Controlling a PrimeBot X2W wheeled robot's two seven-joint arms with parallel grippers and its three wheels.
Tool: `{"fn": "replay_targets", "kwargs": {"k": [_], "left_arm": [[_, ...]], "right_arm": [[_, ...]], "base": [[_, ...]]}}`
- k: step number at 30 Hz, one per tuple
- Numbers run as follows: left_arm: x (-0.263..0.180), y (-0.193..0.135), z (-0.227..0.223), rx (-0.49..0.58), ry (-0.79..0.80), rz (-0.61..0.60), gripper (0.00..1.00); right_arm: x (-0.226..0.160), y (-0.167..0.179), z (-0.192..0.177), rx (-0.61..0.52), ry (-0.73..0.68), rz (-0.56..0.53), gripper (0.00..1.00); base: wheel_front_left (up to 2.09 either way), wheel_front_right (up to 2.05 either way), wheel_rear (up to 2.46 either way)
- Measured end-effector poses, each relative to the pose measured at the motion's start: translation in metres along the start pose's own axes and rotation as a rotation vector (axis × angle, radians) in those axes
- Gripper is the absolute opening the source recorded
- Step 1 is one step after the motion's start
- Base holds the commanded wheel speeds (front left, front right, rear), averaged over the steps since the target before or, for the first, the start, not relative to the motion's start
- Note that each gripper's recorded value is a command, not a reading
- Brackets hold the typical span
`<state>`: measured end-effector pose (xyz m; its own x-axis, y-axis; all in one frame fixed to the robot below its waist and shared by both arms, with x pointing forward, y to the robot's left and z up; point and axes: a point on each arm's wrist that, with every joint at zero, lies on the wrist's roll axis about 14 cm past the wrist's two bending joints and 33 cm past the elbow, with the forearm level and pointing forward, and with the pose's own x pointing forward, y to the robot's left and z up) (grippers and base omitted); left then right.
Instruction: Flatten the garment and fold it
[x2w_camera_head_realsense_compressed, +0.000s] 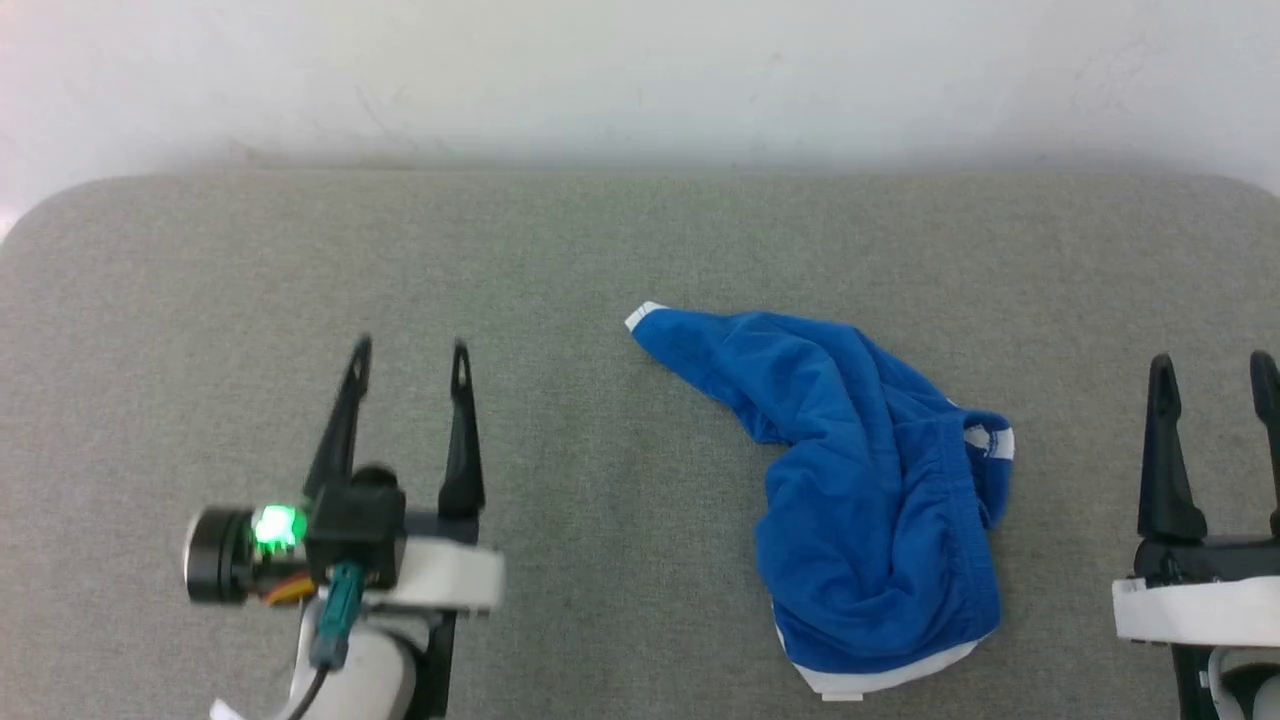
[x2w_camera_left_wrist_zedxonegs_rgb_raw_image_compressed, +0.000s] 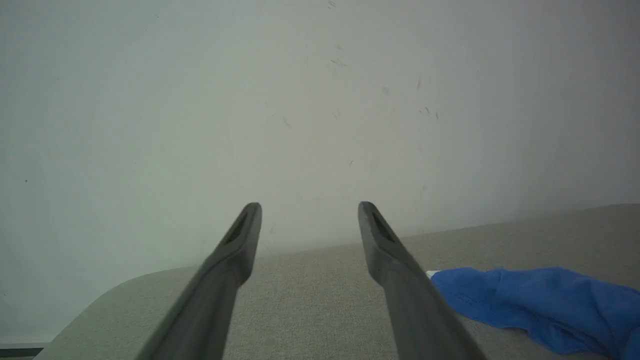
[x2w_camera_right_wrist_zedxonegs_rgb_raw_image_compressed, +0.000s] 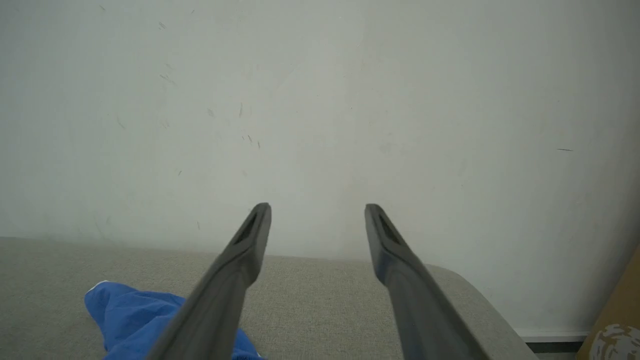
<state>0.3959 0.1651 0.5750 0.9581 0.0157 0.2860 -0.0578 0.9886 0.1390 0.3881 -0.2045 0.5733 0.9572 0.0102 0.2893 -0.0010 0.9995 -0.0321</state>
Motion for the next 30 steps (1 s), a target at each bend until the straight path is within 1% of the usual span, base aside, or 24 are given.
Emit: {"fn": "replay_targets", "kwargs": {"k": [4,9,12,20,24,28,30], "left_arm": [[-0.020,0.003,-0.016,-0.010,0.063,0.001,1.00],[-0.033,0.005,-0.023,-0.030,0.093,0.004,1.00],[-0.037,0.005,-0.024,-0.027,0.098,0.005,1.00],[-0.033,0.009,-0.022,-0.028,0.087,0.008,1.00],[-0.013,0.007,-0.010,-0.029,0.035,-0.031,1.00],[0.029,0.003,0.021,-0.013,-0.081,-0.095,1.00],[0.050,0.000,0.028,0.001,-0.106,-0.135,1.00]], "right_arm": [[-0.006,-0.001,-0.003,0.026,0.015,-0.006,1.00],[-0.016,-0.001,-0.010,0.059,0.044,-0.012,1.00],[-0.021,0.001,-0.015,0.071,0.063,-0.010,1.00],[-0.024,-0.001,-0.012,0.078,0.057,-0.017,1.00],[-0.024,-0.004,-0.012,0.073,0.056,-0.024,1.00],[-0.021,-0.003,-0.013,0.065,0.056,-0.022,1.00],[-0.018,-0.003,-0.012,0.063,0.050,-0.020,1.00]], "base": [[0.00,0.00,0.00],[0.00,0.00,0.00],[0.00,0.00,0.00],[0.00,0.00,0.00],[0.00,0.00,0.00],[0.00,0.00,0.00],[0.00,0.00,0.00]]}}
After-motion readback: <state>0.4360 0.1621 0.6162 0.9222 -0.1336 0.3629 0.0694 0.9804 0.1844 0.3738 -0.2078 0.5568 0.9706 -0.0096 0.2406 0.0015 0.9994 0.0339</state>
